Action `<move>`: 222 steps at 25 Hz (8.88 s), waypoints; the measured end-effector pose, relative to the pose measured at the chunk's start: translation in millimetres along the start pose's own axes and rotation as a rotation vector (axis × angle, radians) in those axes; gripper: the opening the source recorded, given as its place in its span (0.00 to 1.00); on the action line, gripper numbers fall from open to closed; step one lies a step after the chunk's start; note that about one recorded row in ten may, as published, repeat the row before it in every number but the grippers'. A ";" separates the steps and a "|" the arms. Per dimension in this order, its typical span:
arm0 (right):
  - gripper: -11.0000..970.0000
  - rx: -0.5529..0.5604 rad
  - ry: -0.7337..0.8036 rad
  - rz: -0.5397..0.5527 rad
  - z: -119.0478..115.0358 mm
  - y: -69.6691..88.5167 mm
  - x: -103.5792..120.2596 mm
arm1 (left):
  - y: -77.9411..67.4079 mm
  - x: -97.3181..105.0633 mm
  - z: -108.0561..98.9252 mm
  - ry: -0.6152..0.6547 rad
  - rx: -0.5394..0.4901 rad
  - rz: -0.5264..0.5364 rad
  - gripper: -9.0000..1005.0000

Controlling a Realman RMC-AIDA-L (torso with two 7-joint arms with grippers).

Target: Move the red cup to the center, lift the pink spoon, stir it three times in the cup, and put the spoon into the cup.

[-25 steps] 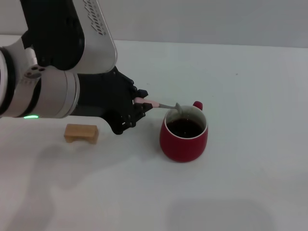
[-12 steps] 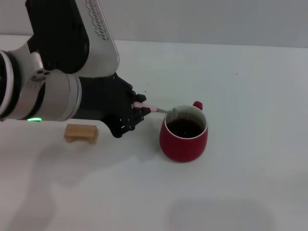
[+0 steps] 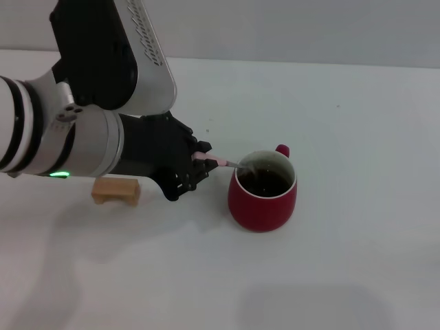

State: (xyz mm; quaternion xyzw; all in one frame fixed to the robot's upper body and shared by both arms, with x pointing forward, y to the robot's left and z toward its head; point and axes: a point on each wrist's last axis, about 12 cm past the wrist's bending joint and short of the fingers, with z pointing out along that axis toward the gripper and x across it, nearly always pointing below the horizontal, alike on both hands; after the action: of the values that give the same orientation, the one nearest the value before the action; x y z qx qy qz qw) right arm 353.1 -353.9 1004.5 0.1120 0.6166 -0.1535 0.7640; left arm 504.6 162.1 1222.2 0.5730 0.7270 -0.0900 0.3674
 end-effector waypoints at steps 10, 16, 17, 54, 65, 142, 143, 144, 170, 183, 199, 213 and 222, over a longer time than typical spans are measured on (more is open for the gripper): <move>0.01 -0.004 -0.001 0.000 -0.7 0.2 -0.3 | 7.4 5.0 17.9 0.018 0.017 -0.021 0.19; 0.01 -0.012 -0.004 0.002 -0.2 1.5 -0.5 | 11.0 9.8 28.6 0.022 0.022 -0.029 0.19; 0.01 -0.013 -0.004 0.002 -0.2 1.5 -0.5 | 11.3 10.7 29.8 0.023 0.023 -0.031 0.19; 0.01 -0.041 0.005 0.009 -3.9 5.4 0.1 | -18.8 5.9 43.8 -0.040 0.136 -0.009 0.19; 0.01 -0.047 0.003 0.016 -2.4 7.9 0.1 | -7.7 2.5 41.7 -0.029 0.086 0.013 0.19; 0.01 -0.045 0.002 0.031 -2.3 10.9 -0.1 | 6.1 -23.8 54.2 -0.025 0.027 0.095 0.19; 0.01 -0.045 0.002 0.030 -2.2 10.8 -0.1 | 4.9 -25.0 54.9 -0.027 0.030 0.100 0.19; 0.01 -0.045 0.002 0.030 -2.2 10.7 -0.1 | 3.4 -26.1 55.8 -0.028 0.034 0.106 0.19; 0.01 -0.053 0.009 0.029 -4.7 10.8 0.3 | -5.0 -17.6 52.2 0.006 0.056 0.105 0.19; 0.01 -0.049 0.001 0.028 -8.3 9.5 -1.2 | -3.1 -27.9 56.3 -0.070 0.007 0.119 0.19; 0.01 -0.052 -0.015 0.018 -10.9 6.1 -3.6 | -17.6 -34.4 63.8 -0.114 0.014 0.111 0.20; 0.01 -0.057 -0.016 0.021 -8.7 7.4 -3.3 | 4.4 -66.5 31.5 -0.756 -0.417 -0.199 0.71; 0.01 -0.060 -0.020 0.027 -8.0 9.3 -3.8 | -7.4 -53.5 25.0 -1.267 -0.724 -0.368 0.78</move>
State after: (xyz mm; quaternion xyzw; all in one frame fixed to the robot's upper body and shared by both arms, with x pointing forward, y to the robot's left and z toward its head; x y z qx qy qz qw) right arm 348.6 -342.0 1006.3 0.0958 0.6115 -0.1255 0.7753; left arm 512.6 104.9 1236.2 0.1242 0.4448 -0.2176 0.8598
